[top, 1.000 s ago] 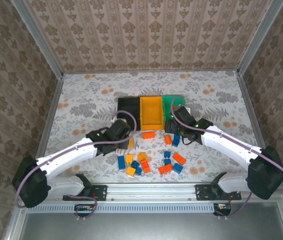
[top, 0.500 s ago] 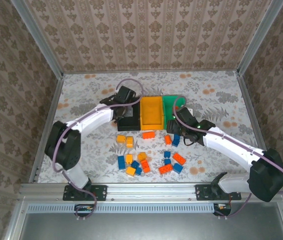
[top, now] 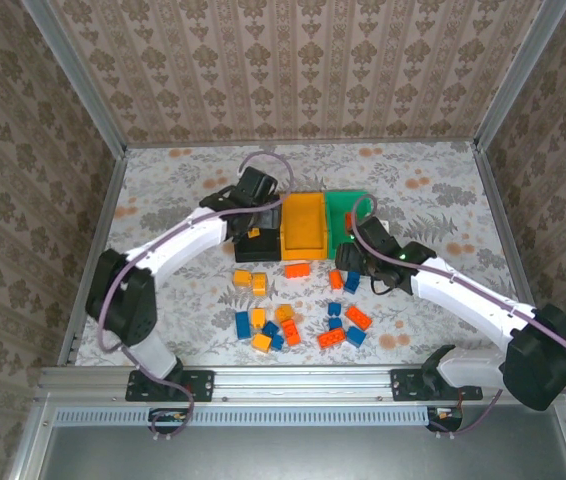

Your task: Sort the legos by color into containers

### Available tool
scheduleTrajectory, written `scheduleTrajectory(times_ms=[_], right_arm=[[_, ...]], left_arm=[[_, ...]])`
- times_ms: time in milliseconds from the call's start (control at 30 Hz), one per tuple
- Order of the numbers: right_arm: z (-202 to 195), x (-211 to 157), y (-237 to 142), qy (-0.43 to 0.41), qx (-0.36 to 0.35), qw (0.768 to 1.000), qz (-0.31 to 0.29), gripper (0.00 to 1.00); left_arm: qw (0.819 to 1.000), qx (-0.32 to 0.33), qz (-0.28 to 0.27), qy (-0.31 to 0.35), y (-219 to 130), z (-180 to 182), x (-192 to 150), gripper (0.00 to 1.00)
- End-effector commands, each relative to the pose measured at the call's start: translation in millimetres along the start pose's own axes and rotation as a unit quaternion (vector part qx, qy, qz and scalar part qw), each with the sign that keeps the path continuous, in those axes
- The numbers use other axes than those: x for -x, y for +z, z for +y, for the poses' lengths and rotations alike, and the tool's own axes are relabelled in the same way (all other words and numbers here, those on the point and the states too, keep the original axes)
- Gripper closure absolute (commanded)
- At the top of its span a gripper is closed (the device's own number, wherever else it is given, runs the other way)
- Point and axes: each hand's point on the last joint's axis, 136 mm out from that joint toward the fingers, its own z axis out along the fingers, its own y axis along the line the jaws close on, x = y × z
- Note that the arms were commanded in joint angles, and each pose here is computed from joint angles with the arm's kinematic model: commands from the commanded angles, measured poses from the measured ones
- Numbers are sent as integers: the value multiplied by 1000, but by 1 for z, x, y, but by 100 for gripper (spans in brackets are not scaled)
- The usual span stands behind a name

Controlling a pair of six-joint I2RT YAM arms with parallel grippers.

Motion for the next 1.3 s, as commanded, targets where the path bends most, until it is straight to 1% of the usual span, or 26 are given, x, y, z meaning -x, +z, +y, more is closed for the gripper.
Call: scheduleTrajectory(times_ms=[0,33,133,267,367,433,500,700,733,800,833,900,967,1067,1133,1267], right_arm=[[-17,-31,0,2,-17,998,57,21],[-19,-39,1,4,-17,997,69,21],[-25,-62,6,4,-20,994,110,22],[-22,-83,16,1,-8,992,126,22],[-24,-80,24,29,-20,993,113,23],[-14,-72,31,60,0,994,88,23],[-10,-65,36,80,4,994,71,24],[-16,-59,45,78,-51,992,80,25],[-22,-64,51,83,-66,991,84,26],[-25,-64,54,101,-65,990,69,26],[-24,-58,49,120,-52,990,49,26],[-25,-54,48,150,-43,987,31,26],[-28,-52,49,168,-44,984,26,27],[-29,-51,54,169,-56,983,40,27],[-32,-57,62,163,-70,982,62,28],[-28,-66,73,161,-61,981,86,30]], left_arm=[[998,-54,-37,-2,-45,-17,1,2],[997,-69,-42,-1,-56,-22,-5,0],[994,-97,-44,4,-76,-30,-30,0],[993,-109,-34,3,-86,-29,-68,0],[993,-113,-27,-10,-88,-23,-91,0],[993,-116,-26,-18,-87,-18,-103,0],[993,-114,-24,-26,-87,-13,-111,0],[995,-93,-23,-26,-91,4,-120,0],[995,-95,-26,-25,-93,5,-120,0],[994,-98,-33,-27,-95,6,-120,0],[994,-99,-35,-27,-96,7,-120,0],[994,-103,-37,-29,-96,6,-120,0],[994,-104,-36,-29,-95,6,-121,0],[994,-104,-33,-27,-93,5,-122,0],[994,-104,-31,-27,-92,5,-123,0],[993,-106,-32,-27,-92,6,-124,0]])
